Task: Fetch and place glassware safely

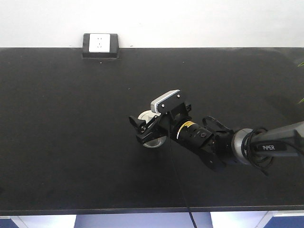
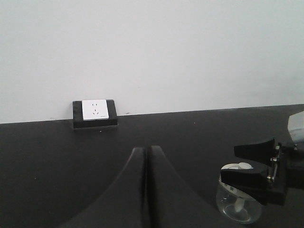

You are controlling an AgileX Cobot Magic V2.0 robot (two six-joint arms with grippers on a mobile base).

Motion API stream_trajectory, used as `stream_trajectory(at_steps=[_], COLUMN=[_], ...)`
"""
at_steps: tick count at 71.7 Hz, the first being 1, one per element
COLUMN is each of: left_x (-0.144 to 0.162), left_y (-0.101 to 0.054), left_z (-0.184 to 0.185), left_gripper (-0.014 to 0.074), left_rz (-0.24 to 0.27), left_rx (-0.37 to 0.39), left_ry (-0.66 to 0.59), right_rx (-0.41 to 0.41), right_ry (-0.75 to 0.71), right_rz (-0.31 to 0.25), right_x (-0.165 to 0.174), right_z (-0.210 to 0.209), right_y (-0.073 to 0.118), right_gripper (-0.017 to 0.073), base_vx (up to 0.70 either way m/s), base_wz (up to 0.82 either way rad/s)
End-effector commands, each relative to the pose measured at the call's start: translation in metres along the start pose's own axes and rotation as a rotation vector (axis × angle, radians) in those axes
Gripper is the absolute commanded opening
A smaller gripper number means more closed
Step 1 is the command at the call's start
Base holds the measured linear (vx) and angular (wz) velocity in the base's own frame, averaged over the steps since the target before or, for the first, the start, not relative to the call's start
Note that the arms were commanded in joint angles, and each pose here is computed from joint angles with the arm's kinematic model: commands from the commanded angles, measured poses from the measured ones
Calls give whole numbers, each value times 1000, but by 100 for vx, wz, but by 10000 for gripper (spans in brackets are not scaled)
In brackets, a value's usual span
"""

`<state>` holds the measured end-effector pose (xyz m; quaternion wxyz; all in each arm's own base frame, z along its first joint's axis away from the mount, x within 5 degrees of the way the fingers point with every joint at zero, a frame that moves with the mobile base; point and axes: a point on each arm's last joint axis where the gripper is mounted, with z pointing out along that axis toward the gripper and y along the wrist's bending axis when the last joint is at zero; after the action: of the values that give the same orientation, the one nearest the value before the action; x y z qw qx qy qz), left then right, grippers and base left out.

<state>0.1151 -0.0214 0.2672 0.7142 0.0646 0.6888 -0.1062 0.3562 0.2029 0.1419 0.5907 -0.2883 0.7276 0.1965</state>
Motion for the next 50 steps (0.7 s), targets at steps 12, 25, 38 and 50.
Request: stream_trajectory(at_steps=[12, 25, 38, 50], left_x=[-12, -12, -12, -12], left_y=[-4, -4, -4, -4], left_z=[1, 1, 1, 1], left_gripper=[-7, -7, -7, -7], left_rz=[-27, -27, -27, -27], left_rx=[37, 37, 37, 37], left_ry=[-67, -67, -67, -67], right_rx=[12, 31, 73, 135], right_ry=[-191, -219, -240, -272], right_rz=[-35, -30, -37, -94], right_x=[-55, -74, -84, -94], right_z=[-13, -41, -94, -146], right_y=[-3, 0, 6, 12], right_gripper=[688, 645, 603, 531], base_vx=[0, 0, 0, 0], base_wz=[0, 0, 0, 0])
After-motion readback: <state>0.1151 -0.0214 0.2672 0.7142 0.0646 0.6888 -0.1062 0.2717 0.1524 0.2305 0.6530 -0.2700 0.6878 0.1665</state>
